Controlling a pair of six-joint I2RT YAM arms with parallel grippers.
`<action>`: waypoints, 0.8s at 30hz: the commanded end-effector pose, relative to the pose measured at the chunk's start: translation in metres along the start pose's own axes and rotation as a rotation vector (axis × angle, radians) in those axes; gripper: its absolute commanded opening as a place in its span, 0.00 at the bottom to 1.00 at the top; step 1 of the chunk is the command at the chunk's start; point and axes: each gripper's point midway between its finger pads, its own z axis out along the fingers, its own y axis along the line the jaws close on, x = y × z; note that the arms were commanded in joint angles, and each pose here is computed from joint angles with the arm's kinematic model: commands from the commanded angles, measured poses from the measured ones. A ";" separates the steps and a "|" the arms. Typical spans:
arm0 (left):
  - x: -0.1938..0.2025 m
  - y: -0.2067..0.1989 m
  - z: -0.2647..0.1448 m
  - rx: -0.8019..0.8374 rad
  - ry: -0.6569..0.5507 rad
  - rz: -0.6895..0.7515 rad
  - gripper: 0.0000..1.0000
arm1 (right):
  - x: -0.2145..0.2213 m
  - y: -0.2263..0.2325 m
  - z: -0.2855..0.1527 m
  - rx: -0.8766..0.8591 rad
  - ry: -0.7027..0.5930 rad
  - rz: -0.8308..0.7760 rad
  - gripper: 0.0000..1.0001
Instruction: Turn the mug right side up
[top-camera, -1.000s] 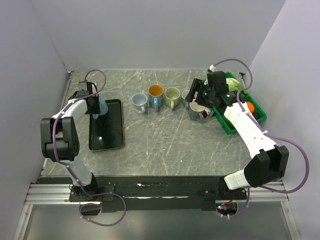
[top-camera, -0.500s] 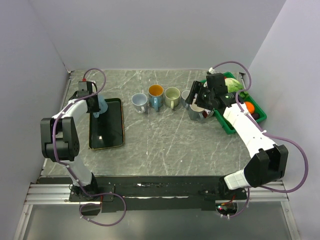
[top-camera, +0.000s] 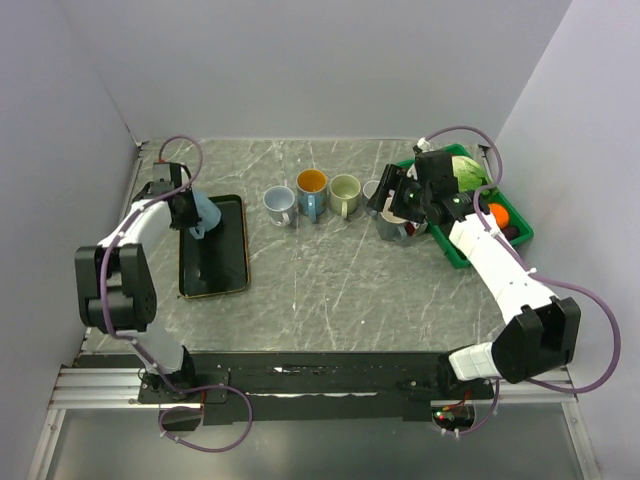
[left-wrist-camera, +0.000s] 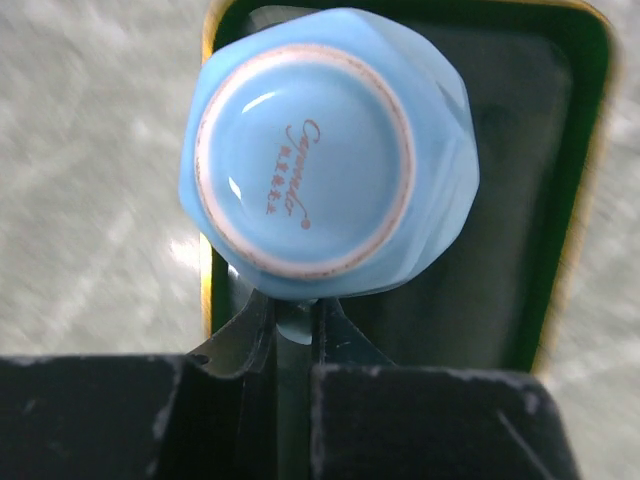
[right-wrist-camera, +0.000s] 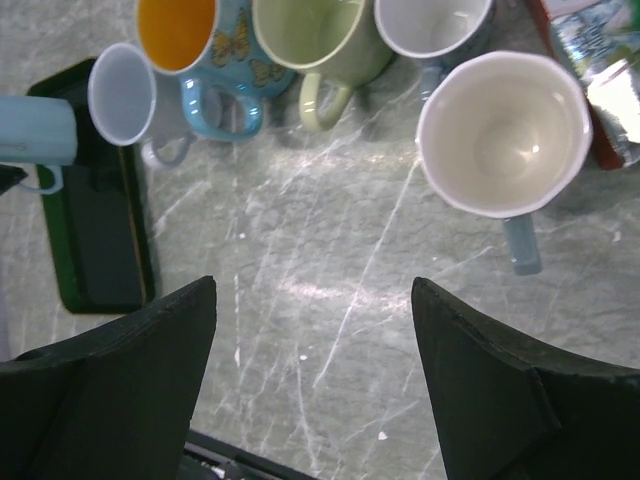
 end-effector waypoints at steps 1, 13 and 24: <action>-0.043 -0.033 -0.071 0.170 -0.133 -0.168 0.01 | -0.015 0.032 -0.024 -0.153 -0.093 0.012 0.85; -0.071 -0.107 -0.225 0.711 -0.257 -0.448 0.01 | 0.015 0.145 -0.053 -0.579 0.015 -0.074 0.91; -0.063 -0.200 -0.345 1.250 -0.229 -0.495 0.01 | 0.017 0.242 -0.087 -0.951 0.111 -0.007 0.96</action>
